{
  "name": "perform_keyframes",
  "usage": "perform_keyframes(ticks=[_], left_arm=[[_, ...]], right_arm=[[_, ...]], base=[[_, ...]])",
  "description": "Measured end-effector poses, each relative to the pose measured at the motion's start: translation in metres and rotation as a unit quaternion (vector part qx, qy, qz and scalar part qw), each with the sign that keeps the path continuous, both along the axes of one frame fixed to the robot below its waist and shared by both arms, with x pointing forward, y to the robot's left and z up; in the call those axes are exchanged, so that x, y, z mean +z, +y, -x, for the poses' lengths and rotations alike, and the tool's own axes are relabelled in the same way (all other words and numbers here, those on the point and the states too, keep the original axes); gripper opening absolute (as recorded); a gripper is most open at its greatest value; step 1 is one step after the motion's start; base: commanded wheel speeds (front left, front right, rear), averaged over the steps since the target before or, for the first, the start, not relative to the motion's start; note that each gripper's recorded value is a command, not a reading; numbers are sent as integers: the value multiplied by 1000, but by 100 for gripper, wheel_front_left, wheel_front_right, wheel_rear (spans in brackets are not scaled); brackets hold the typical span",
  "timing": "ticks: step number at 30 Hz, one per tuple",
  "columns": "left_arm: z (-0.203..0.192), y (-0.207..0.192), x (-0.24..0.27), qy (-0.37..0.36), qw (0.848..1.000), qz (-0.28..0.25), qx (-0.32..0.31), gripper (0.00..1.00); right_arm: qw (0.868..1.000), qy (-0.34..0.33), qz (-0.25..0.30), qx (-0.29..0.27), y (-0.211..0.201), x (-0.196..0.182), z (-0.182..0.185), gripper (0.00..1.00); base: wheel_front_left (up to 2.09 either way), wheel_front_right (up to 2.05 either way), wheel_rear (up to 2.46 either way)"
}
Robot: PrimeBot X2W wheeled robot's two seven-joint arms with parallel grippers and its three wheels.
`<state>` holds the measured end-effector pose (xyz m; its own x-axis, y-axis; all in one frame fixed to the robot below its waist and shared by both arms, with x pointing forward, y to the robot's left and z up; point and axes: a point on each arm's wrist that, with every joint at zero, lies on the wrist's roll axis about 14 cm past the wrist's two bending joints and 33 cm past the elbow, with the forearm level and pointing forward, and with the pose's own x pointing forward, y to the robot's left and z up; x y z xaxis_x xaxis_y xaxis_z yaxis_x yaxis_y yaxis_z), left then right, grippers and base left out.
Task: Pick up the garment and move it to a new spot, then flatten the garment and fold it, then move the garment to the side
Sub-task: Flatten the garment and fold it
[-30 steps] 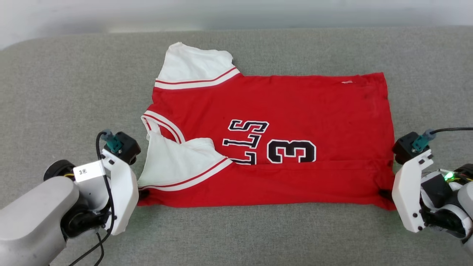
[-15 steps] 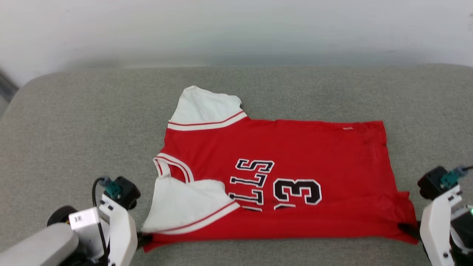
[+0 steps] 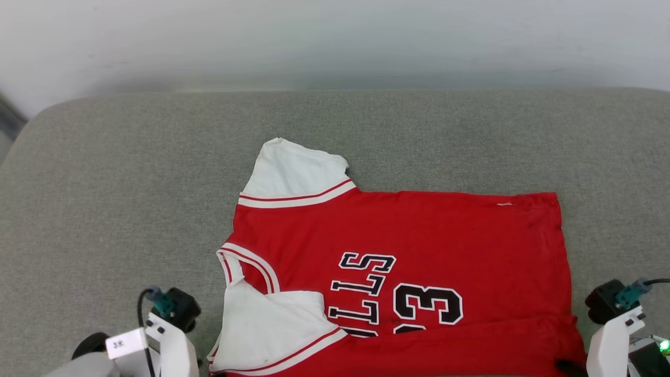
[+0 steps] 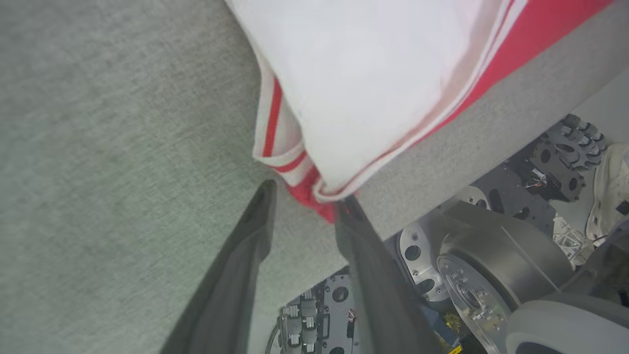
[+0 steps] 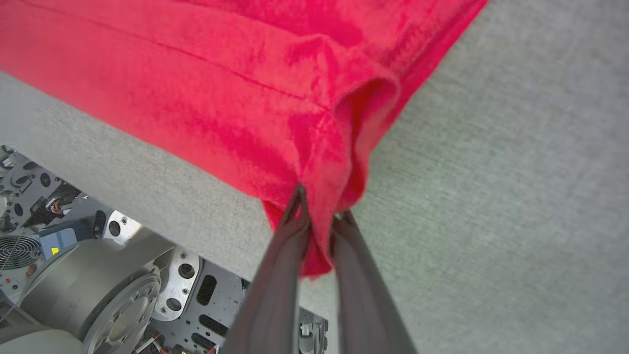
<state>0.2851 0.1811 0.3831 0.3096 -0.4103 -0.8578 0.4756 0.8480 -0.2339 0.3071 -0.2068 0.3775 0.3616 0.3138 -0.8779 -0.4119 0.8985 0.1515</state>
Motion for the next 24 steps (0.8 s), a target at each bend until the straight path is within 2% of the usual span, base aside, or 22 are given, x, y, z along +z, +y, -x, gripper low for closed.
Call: perform_keyframes(ticks=[5,10,14,17,24], left_arm=[[-29,12,28,-68,997,9,29,100],[-60,19,67,-148,989,2,28,100],[-98,22,105,-237,971,-2,34,100],[-126,19,126,-290,956,-1,36,100],[-186,6,159,-356,934,-3,27,100]], right_arm=[[997,-79,-14,-6,4,24,-24,100],[982,-185,-37,-9,13,59,-52,100],[954,-291,-64,-39,15,96,-81,100],[934,-344,-81,-55,21,113,-92,100],[876,-462,-86,-113,11,147,-110,100]], base=[[0,0,0],[0,0,0],[0,0,0],[0,0,0],[0,0,0]])
